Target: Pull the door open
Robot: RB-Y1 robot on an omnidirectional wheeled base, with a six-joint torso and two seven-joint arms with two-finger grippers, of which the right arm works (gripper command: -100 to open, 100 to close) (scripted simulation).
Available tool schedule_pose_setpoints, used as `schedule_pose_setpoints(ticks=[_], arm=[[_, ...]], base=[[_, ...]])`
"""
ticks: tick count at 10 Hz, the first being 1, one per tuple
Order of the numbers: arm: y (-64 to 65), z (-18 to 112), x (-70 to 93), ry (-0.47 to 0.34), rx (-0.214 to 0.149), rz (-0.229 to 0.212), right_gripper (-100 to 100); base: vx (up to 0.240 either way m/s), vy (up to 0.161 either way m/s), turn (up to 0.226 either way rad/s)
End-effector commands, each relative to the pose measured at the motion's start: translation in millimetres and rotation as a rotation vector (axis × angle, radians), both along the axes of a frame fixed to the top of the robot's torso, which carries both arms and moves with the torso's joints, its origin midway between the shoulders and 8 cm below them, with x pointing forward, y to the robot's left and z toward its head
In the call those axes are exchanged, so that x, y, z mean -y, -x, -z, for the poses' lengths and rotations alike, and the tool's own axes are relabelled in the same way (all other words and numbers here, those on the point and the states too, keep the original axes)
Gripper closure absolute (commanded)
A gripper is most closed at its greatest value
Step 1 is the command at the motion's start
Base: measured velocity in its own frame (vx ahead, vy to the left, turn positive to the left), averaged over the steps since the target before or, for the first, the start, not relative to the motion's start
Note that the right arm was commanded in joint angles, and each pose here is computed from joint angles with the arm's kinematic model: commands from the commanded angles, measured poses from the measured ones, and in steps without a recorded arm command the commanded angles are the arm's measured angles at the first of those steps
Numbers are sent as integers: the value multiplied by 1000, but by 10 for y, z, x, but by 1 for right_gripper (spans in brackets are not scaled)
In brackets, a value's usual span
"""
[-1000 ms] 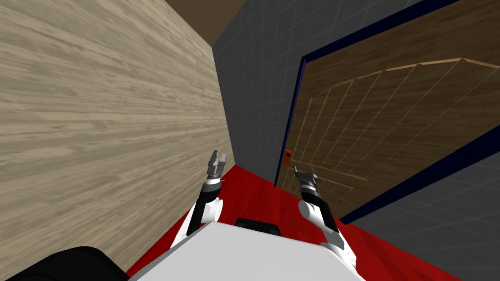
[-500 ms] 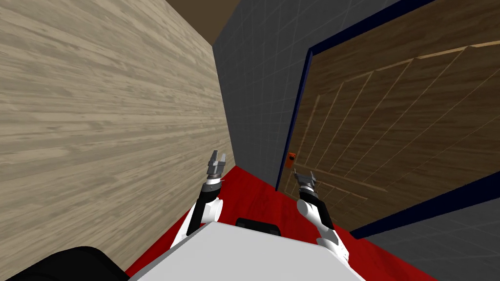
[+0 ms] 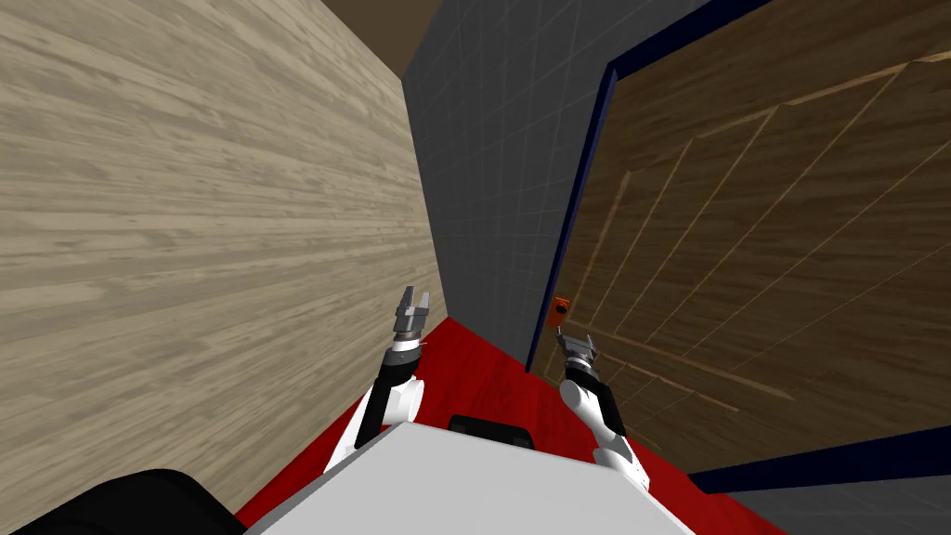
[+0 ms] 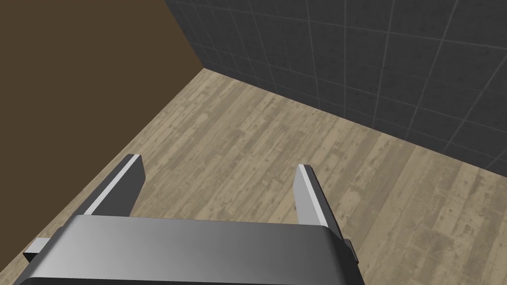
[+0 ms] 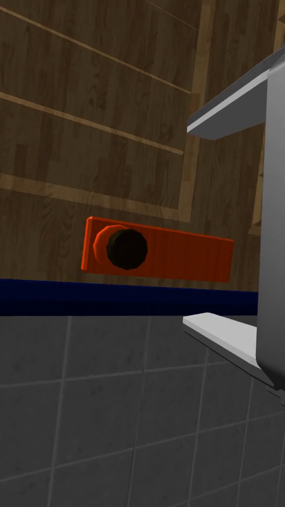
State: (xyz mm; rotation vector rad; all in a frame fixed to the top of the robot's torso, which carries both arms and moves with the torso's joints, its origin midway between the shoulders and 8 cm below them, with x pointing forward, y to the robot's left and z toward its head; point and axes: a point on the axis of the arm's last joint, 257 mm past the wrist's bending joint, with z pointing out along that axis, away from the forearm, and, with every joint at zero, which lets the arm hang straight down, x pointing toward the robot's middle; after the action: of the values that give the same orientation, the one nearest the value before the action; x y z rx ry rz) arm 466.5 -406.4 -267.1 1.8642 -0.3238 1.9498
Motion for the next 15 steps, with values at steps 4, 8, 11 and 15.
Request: schedule_pose_setpoints(ticks=[4,8,11,15], arm=[[-28,291,-34,-140,-11,13,-100],[91,264,389,-112,-13,38,-100],[214,282,726,-117,-13,65,-100],[254,287,863,-119,-14,77,100]], base=[[95,-37,34],[118,-9,70],[205,-42,87],[104,-16,45]])
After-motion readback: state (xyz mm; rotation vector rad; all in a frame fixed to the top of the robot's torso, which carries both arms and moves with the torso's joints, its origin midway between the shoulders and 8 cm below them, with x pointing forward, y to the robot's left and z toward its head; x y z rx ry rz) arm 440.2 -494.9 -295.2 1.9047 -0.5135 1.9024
